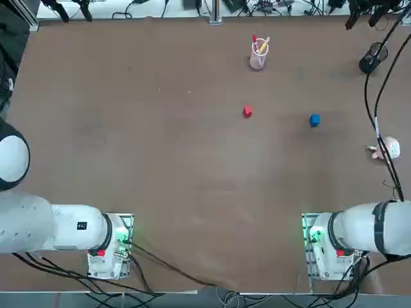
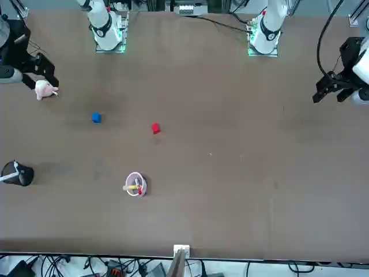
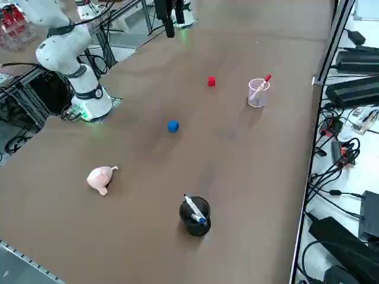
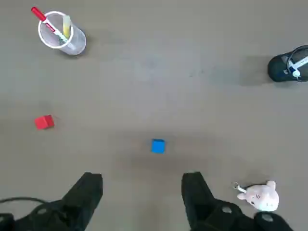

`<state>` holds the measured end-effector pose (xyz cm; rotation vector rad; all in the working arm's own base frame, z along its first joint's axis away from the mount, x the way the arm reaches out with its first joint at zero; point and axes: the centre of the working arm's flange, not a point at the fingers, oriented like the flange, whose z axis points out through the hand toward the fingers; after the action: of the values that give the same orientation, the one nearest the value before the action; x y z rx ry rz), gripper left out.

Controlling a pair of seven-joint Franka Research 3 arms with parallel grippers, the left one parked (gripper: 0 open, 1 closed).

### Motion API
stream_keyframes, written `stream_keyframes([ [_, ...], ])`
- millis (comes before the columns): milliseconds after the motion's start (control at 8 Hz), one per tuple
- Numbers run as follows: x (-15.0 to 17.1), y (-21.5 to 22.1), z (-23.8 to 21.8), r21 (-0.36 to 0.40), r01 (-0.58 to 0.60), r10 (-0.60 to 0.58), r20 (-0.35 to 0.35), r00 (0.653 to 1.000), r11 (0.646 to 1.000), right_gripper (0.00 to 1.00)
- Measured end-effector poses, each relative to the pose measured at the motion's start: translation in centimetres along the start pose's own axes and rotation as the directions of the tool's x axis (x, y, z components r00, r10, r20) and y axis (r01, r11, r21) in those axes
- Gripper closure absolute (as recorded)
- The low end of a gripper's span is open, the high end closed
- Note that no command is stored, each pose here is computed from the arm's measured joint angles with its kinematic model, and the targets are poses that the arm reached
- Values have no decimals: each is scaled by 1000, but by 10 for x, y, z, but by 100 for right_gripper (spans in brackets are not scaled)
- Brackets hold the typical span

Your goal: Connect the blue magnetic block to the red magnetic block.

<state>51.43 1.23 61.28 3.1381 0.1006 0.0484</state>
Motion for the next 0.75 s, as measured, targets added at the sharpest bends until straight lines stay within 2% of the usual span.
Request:
stream_keyframes([
  [500,1,-1,11,0,1,-1,38,999,1000,0],
  [750,11,-3,44,-1,4,-4,84,996,1000,0],
])
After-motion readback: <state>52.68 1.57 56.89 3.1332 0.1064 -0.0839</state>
